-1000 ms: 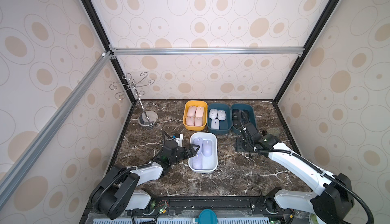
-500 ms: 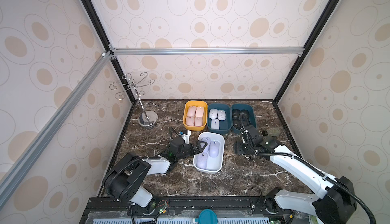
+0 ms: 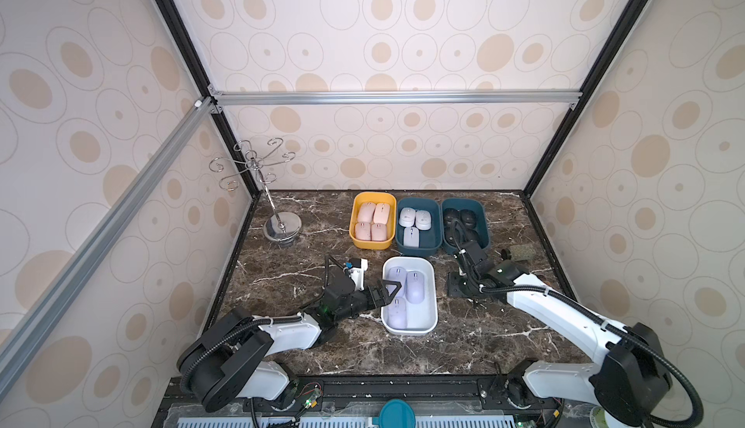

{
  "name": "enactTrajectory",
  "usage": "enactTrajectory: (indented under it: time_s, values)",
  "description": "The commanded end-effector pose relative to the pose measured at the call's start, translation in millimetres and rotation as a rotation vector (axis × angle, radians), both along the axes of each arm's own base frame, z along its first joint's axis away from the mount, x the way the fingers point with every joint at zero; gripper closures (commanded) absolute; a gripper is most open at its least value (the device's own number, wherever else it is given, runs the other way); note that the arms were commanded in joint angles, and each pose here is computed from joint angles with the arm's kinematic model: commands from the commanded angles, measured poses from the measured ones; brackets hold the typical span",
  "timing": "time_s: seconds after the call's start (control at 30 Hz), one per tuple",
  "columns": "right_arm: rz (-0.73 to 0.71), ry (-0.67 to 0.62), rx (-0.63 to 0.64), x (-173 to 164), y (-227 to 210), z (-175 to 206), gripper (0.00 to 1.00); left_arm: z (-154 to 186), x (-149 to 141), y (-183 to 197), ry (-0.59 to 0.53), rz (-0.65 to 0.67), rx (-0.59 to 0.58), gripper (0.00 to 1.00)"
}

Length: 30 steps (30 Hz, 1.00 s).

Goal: Place the mice by color into the storage box
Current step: Reset both arms

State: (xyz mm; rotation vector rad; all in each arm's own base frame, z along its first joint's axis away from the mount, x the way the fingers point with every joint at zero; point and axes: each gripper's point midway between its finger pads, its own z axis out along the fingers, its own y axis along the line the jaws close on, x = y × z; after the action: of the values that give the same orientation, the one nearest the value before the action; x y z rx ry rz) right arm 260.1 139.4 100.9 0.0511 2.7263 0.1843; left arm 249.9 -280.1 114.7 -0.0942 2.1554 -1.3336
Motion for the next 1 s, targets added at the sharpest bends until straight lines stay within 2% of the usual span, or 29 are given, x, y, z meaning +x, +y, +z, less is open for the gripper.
enactTrajectory:
  time_s: [0.0, 0.13, 0.27, 0.33, 0.43, 0.47, 0.5, 0.57, 0.67, 0.73, 0.83, 0.97]
  values:
    - [0.003, 0.047, 0.02, -0.9, 6.8, -16.8, 0.38, 13.5, 3.6, -0.2, -0.04, 0.031, -0.04, 0.0]
    - [0.008, 0.07, 0.016, 0.6, 9.9, -23.8, 0.39, 13.7, 10.1, 0.1, -0.058, 0.041, 0.003, 0.0]
    - [0.005, 0.004, -0.005, 4.3, 2.0, -0.1, 0.38, 31.0, 26.1, 17.8, -0.126, 0.102, 0.099, 0.0]
    - [0.022, -0.068, 0.02, 7.6, 2.8, 24.3, 0.31, 50.0, 36.5, 33.2, -0.187, 0.156, 0.18, 0.0]
    - [0.09, -0.223, 0.083, 12.7, 8.6, 72.8, 0.25, 89.5, 50.6, 62.3, -0.309, 0.259, 0.366, 0.0]
    - [0.09, -0.278, 0.085, 15.3, 6.4, 88.3, 0.2, 105.5, 57.4, 75.7, -0.343, 0.32, 0.434, 0.0]
    - [0.084, -0.333, 0.077, 16.9, 1.5, 103.5, 0.01, 120.0, 61.1, 84.5, -0.385, 0.351, 0.494, 0.0]
    - [0.054, -0.45, 0.074, 24.5, -5.7, 120.3, 0.02, 149.1, 70.4, 102.6, -0.482, 0.429, 0.604, 0.0]
    - [0.069, -0.623, -0.05, 41.5, -20.4, 109.8, 0.02, 164.6, 77.6, 155.5, -0.508, 0.709, 0.749, 0.0]
    - [0.032, -0.729, -0.171, 54.1, -37.3, 105.0, 0.02, 163.3, 71.4, 182.9, -0.604, 0.844, 0.82, 0.0]
    - [0.074, -0.812, -0.263, 60.8, -42.7, 91.7, 0.02, 162.6, 49.0, 213.0, -0.788, 0.968, 0.856, 0.0]
    - [0.05, -0.847, -0.302, 67.8, -55.8, 71.0, 0.02, 142.1, 33.5, 256.4, -0.874, 1.076, 0.912, 0.0]
